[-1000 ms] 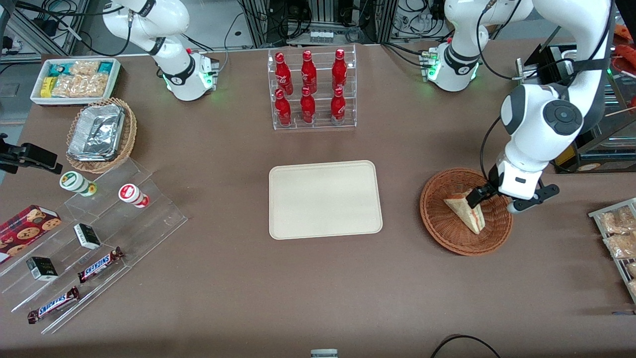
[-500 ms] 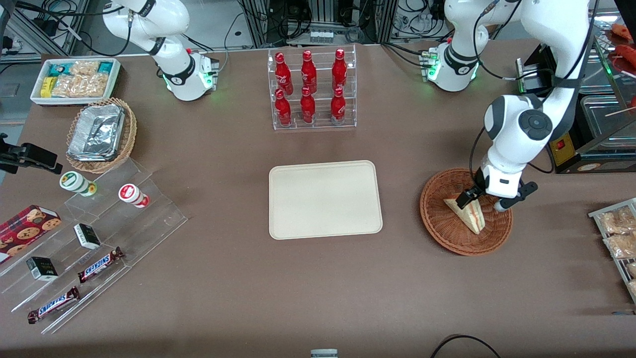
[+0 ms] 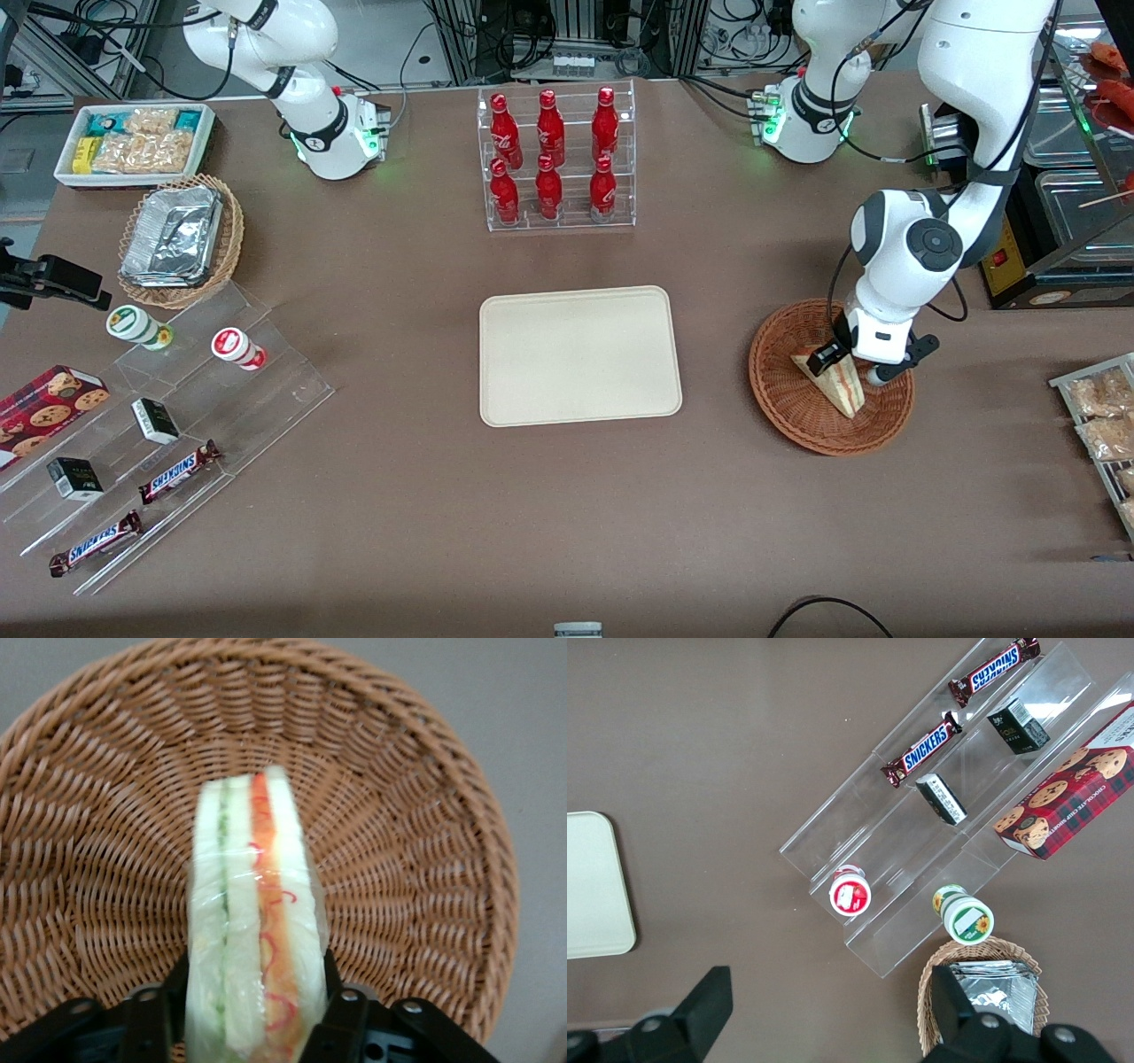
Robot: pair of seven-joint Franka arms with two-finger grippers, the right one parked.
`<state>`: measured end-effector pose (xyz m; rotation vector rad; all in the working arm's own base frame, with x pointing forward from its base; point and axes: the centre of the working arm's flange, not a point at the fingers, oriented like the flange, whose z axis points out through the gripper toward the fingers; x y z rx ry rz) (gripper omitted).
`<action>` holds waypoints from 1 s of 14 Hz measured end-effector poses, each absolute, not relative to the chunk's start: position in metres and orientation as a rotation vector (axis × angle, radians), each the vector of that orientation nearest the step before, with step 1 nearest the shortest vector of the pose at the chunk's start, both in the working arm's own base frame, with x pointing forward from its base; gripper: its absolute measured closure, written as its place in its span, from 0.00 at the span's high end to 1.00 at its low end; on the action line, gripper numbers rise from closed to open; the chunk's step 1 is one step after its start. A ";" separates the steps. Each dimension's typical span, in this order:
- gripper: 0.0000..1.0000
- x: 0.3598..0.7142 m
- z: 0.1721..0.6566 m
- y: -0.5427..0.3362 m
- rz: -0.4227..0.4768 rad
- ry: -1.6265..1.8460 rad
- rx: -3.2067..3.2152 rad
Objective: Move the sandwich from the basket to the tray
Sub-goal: 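Close the left gripper on the wrapped sandwich and lift it, then carry the sandwich with the left gripper over the cream tray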
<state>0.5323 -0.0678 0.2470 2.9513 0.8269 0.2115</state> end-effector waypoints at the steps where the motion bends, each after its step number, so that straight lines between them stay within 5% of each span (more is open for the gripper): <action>1: 0.44 0.537 0.255 -0.068 0.234 0.825 2.945; 6: 0.28 0.565 0.367 -0.097 0.140 0.770 3.008; 9: 0.18 0.572 0.435 -0.160 0.202 0.611 3.015; 14: 0.18 0.546 0.429 -0.303 0.181 0.402 3.011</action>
